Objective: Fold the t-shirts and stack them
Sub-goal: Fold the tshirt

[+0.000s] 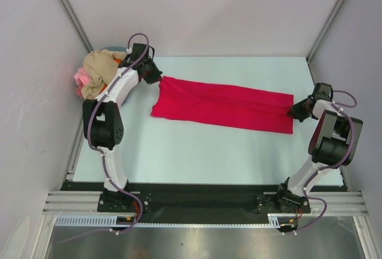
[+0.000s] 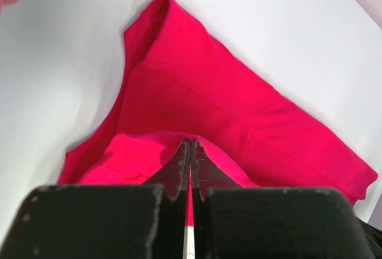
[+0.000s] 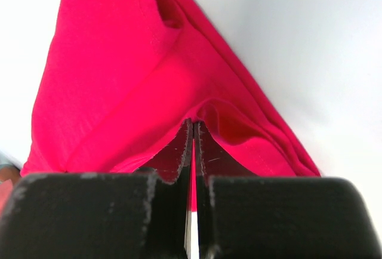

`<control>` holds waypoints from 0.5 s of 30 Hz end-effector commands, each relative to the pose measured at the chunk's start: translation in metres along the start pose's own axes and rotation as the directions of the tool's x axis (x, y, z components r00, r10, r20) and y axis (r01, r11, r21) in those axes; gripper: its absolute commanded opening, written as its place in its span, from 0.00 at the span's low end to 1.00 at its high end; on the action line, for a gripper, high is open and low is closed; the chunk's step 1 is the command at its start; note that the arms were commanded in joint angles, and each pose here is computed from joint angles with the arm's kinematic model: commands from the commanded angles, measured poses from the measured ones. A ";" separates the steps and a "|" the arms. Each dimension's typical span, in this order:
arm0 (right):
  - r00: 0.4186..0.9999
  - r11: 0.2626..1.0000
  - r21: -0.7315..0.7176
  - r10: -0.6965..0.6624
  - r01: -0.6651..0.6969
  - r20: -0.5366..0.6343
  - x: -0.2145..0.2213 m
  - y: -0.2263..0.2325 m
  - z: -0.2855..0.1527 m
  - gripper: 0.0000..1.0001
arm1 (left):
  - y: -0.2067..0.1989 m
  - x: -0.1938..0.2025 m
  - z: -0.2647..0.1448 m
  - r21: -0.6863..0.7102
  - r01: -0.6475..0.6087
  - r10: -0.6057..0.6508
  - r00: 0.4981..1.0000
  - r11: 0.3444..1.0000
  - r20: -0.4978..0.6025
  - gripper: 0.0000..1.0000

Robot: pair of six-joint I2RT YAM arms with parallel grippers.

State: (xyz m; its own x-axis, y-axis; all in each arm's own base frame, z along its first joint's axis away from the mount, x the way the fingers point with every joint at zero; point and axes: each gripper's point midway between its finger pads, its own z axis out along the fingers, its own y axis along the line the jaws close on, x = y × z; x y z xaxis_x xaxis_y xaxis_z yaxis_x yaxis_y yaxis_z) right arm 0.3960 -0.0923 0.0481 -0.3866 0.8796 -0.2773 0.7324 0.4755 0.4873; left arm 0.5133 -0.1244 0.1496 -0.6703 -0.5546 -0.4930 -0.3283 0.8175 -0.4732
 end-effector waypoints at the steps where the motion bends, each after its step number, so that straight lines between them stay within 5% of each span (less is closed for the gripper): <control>1: 0.999 0.998 -0.055 -0.027 0.030 0.047 -0.019 0.019 -0.002 0.00 | -0.009 -0.018 -0.001 0.030 -0.001 0.000 0.999 1.000 0.035 0.00; 15: 0.998 0.999 -0.031 -0.008 0.010 0.058 -0.026 0.016 0.006 0.00 | -0.011 -0.019 0.016 0.031 0.020 -0.021 1.000 0.999 0.018 0.00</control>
State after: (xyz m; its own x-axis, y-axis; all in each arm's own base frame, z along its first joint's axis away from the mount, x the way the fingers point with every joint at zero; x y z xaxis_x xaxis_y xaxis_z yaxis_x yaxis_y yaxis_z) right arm 0.4066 -0.0954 0.0478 -0.3860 0.8784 -0.2817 0.7243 0.4777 0.4971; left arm 0.5270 -0.1273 0.1319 -0.6851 -0.5560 -0.4706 -0.3369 0.8146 -0.4721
